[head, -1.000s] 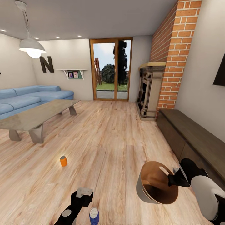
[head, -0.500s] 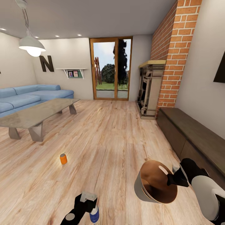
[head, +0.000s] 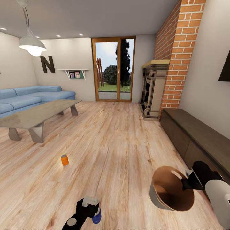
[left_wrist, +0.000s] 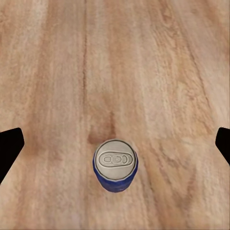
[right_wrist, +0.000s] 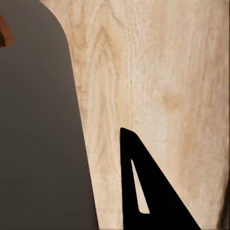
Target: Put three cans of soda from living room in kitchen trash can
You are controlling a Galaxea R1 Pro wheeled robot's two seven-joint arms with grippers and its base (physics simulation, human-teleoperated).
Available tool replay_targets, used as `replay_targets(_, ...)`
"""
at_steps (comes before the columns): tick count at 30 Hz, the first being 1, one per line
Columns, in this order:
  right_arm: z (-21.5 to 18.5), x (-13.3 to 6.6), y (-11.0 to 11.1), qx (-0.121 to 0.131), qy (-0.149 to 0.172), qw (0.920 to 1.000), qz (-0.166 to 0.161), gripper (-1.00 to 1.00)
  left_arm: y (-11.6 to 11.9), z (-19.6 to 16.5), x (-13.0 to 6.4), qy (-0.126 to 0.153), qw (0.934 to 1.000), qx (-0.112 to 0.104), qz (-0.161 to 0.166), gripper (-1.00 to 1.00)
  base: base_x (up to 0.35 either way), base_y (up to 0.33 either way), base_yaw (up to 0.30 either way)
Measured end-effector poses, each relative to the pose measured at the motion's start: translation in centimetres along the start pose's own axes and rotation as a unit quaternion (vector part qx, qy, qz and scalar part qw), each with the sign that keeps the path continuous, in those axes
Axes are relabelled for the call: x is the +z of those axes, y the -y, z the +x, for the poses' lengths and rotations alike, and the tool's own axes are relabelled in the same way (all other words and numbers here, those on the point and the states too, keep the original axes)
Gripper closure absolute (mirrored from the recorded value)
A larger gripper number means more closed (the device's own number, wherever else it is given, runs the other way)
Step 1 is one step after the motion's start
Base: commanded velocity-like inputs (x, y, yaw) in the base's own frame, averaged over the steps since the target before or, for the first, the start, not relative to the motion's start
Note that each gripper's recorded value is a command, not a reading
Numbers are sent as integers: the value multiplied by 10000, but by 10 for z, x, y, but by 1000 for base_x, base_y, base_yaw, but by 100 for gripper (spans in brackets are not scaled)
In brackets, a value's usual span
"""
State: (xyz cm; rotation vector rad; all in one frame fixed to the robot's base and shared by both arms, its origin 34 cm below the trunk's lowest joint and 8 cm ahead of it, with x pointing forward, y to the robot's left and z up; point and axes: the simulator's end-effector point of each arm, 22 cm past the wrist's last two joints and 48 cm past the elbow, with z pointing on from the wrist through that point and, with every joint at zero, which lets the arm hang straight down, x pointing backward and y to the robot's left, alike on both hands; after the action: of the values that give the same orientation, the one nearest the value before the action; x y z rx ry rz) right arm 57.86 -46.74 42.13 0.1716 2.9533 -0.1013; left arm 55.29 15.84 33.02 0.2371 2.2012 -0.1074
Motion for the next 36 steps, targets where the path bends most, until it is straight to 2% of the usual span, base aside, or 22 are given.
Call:
replay_targets(3, 5, 4, 15, -251, -116, 9993, 269, 100, 0, 6, 2, -33, 10000, -11, 4, -100, 0, 0, 0)
replay_targets(5, 8, 7, 21, -554, -257, 9969, 490, 100, 1, 9, 3, -68, 10000, -22, 9, -100, 0, 0, 0)
replay_targets(7, 9, 10, 26, -686, -316, 9952, 615, 100, 1, 13, 5, -103, 9999, -30, 14, -100, 0, 0, 0)
replay_targets(18, 21, 33, 25, -757, -573, 9936, 617, 100, 3, 33, 11, -290, 9995, -68, 45, -100, 0, 0, 0)
replay_targets(32, 20, 33, 22, -789, -557, 9934, 618, 100, 3, 32, 11, -283, 9996, -65, 48, -100, 0, 0, 0)
replay_targets(36, 23, 41, 19, -806, -634, 9929, 604, 100, 4, 41, 13, -369, 9993, -81, 61, -100, 0, 0, 0)
